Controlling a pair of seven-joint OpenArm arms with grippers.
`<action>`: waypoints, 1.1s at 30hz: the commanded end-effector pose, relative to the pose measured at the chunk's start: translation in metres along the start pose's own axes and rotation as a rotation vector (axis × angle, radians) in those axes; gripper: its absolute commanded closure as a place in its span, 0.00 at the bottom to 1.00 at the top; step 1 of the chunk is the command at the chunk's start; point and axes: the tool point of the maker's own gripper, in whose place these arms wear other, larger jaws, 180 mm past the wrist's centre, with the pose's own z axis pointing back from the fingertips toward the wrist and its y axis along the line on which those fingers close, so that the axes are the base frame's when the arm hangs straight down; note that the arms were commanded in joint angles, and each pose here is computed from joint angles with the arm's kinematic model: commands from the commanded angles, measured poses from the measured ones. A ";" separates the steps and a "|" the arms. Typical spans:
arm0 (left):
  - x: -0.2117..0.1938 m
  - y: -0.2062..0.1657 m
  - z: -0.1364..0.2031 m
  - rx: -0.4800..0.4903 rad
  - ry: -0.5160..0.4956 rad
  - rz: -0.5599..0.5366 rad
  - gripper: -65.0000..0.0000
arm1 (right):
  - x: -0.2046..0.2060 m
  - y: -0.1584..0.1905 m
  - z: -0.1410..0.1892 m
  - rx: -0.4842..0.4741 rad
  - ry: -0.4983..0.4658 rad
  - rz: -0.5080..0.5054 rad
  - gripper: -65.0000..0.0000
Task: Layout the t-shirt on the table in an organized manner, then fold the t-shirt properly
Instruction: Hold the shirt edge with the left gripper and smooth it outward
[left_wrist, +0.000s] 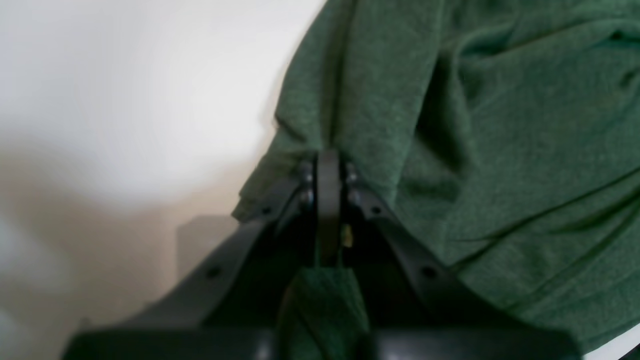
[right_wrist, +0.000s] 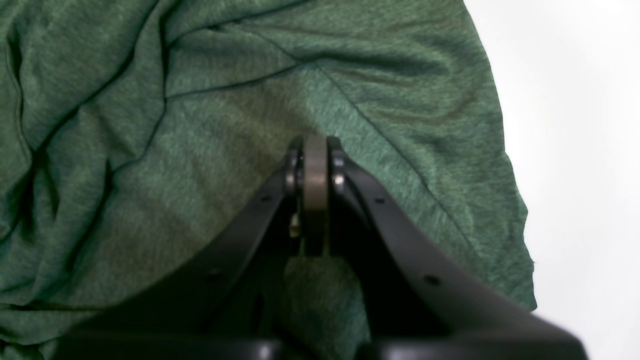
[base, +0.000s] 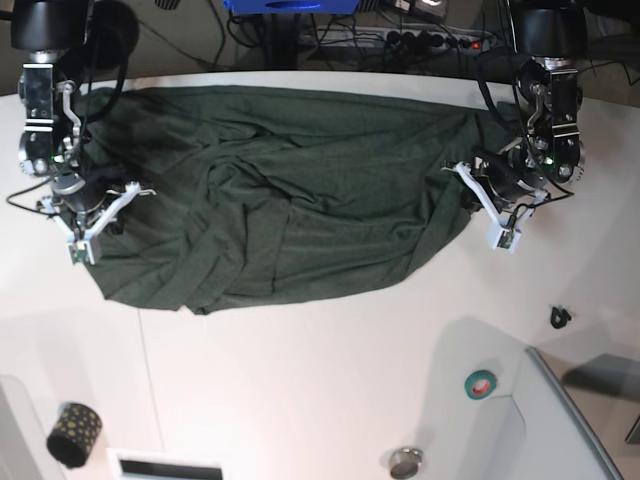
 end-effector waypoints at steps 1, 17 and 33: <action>0.017 0.004 0.004 -0.005 -0.047 -0.023 1.00 | 0.016 -0.006 0.001 -0.008 -0.048 0.013 1.00; 0.050 0.009 0.018 0.020 -0.102 -0.086 1.00 | 0.018 -0.007 0.001 -0.009 -0.051 0.014 1.00; 0.034 0.012 0.014 0.016 -0.044 -0.026 0.70 | 0.018 -0.007 0.001 -0.009 -0.051 0.014 1.00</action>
